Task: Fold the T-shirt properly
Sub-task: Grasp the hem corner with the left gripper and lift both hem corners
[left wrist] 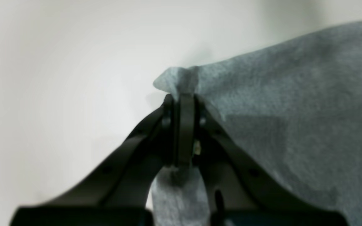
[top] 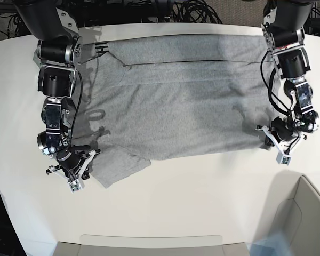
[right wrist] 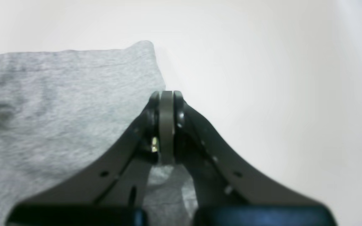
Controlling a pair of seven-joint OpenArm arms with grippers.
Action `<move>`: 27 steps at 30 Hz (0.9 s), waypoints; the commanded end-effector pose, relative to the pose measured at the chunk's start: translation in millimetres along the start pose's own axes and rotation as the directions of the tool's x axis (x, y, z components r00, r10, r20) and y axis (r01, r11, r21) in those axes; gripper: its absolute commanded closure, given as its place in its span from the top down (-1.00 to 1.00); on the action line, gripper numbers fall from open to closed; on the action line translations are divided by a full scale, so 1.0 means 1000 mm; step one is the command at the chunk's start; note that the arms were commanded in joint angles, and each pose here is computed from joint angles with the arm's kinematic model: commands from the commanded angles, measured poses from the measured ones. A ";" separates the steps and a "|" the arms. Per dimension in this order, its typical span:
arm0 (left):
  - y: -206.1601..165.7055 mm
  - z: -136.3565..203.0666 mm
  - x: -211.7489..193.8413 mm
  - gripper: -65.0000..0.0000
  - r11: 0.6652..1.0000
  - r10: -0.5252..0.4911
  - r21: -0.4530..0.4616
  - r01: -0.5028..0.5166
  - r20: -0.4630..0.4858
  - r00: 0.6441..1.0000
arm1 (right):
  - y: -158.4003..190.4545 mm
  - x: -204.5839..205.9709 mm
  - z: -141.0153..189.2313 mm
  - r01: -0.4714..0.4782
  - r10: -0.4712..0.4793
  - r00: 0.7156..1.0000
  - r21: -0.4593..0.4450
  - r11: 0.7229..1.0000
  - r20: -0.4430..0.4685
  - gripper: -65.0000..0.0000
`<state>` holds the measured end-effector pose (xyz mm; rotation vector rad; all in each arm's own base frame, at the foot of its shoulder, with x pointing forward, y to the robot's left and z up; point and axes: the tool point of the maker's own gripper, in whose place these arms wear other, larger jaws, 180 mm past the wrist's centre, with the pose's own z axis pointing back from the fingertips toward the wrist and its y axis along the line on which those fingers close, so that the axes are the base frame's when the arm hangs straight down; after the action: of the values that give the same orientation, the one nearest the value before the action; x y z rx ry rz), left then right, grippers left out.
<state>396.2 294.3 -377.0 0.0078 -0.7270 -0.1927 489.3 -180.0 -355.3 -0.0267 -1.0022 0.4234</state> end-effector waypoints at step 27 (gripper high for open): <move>0.012 0.064 -0.032 -1.00 0.992 -0.019 0.125 0.017 0.018 1.000 | 0.009 0.004 0.054 -0.072 0.072 0.997 -0.020 0.997 0.007 -1.00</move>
<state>322.7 309.9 -365.9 0.1110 -0.7072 -0.1566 432.6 -178.8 -346.6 -0.0747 -0.9488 0.4754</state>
